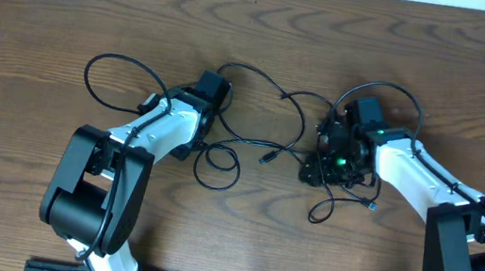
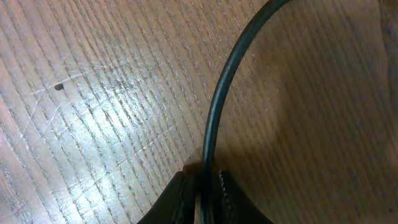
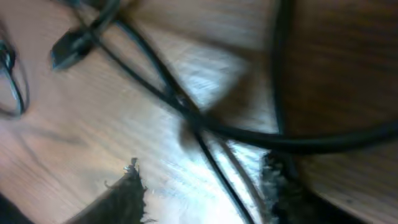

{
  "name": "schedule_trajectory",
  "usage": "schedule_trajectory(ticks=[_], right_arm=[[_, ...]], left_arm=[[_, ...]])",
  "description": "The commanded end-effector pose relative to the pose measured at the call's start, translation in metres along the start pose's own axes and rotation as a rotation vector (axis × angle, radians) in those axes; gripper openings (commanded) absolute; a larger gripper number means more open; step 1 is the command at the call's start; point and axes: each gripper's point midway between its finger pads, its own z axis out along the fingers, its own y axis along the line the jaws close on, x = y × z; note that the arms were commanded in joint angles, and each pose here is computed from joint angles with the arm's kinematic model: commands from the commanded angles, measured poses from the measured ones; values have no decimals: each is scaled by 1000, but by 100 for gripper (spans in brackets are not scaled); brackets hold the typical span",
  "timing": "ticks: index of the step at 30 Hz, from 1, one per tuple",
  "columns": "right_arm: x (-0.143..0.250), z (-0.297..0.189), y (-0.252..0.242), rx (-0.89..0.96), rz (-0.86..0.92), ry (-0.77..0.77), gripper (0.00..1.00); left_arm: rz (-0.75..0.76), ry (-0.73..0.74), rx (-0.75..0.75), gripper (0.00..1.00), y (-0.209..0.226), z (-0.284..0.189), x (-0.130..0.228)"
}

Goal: Untangle cables

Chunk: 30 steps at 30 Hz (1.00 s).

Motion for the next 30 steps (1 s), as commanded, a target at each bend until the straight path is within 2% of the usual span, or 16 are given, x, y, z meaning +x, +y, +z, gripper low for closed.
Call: schedule_trajectory(ticks=[1, 2, 11, 21, 30], right_arm=[[3, 6, -7, 86, -114, 18, 88], [3, 7, -7, 93, -123, 19, 99], [2, -1, 1, 91, -144, 3, 99], [-30, -28, -9, 243, -215, -155, 99], [-26, -8, -8, 205, -250, -107, 99]], left_arm=[[1, -5, -44, 17, 13, 9, 3], [1, -5, -44, 17, 13, 9, 3], [2, -5, -44, 17, 13, 9, 3], [0, -6, -40, 17, 12, 9, 3], [0, -6, -40, 17, 12, 9, 3]])
